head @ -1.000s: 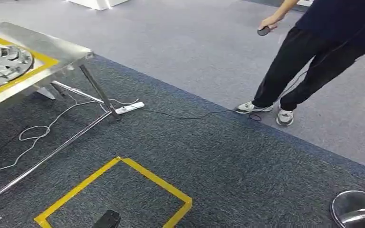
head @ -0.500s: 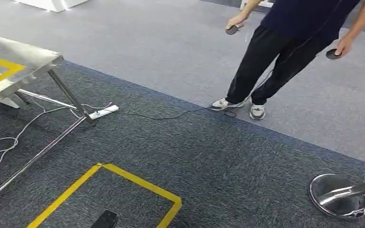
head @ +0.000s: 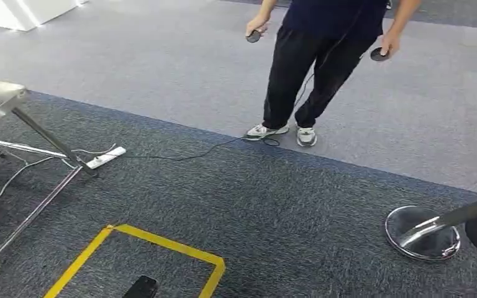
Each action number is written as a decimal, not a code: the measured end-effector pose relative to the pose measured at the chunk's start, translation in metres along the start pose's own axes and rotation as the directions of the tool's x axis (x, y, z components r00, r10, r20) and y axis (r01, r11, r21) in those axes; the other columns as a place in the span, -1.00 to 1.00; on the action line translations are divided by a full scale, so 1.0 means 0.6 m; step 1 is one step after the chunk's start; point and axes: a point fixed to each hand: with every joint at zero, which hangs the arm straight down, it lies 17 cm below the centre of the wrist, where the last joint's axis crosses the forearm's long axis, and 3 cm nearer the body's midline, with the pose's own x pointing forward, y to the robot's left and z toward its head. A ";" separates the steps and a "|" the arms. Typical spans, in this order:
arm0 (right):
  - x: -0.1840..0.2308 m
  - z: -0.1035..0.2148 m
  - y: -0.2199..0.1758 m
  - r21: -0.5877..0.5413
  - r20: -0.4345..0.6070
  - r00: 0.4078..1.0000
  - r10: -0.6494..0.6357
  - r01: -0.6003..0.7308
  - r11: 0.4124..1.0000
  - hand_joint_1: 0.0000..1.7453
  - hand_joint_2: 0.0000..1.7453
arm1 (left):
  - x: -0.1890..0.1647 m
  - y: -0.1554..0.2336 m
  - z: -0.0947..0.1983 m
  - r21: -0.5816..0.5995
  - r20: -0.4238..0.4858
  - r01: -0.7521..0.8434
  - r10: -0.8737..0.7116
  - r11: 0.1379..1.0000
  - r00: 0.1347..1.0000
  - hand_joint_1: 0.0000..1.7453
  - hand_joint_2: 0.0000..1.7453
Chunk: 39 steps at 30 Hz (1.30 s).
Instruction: Take the parts from the cabinet and place them on the table.
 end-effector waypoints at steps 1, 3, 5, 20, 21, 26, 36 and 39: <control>-0.001 0.000 0.000 0.002 -0.001 1.000 0.004 -0.004 1.000 -1.00 -1.00 | -0.001 -0.002 0.001 -0.001 -0.001 -0.001 0.001 1.000 1.000 -1.00 -1.00; -0.005 0.001 0.002 0.006 -0.005 1.000 0.008 -0.008 1.000 -1.00 -1.00 | 0.000 -0.001 0.000 0.000 -0.001 0.000 0.000 1.000 1.000 -1.00 -1.00; -0.005 0.002 0.004 0.009 -0.004 1.000 0.013 -0.013 1.000 -1.00 -1.00 | 0.001 0.000 0.000 0.002 0.000 0.000 0.000 1.000 1.000 -1.00 -1.00; -0.010 0.003 0.007 0.013 -0.007 1.000 0.024 -0.023 1.000 -1.00 -1.00 | 0.001 -0.003 0.000 0.002 0.000 -0.001 0.001 1.000 1.000 -1.00 -1.00; -0.006 0.003 0.009 0.015 -0.003 1.000 0.023 -0.023 1.000 -1.00 -1.00 | 0.001 -0.002 0.000 0.003 0.000 -0.001 0.001 1.000 1.000 -1.00 -1.00; -0.005 0.003 0.010 0.016 -0.004 1.000 0.024 -0.024 1.000 -1.00 -1.00 | 0.004 0.000 -0.001 0.005 0.003 0.000 0.000 1.000 1.000 -1.00 -1.00; -0.002 0.002 0.012 0.017 -0.001 1.000 0.023 -0.023 1.000 -1.00 -1.00 | -0.002 0.000 0.001 0.007 -0.002 -0.001 0.001 1.000 1.000 -1.00 -1.00; -0.003 0.003 0.011 0.017 -0.002 1.000 0.024 -0.024 1.000 -1.00 -1.00 | 0.001 0.000 0.000 0.008 0.001 -0.001 0.001 1.000 1.000 -1.00 -1.00</control>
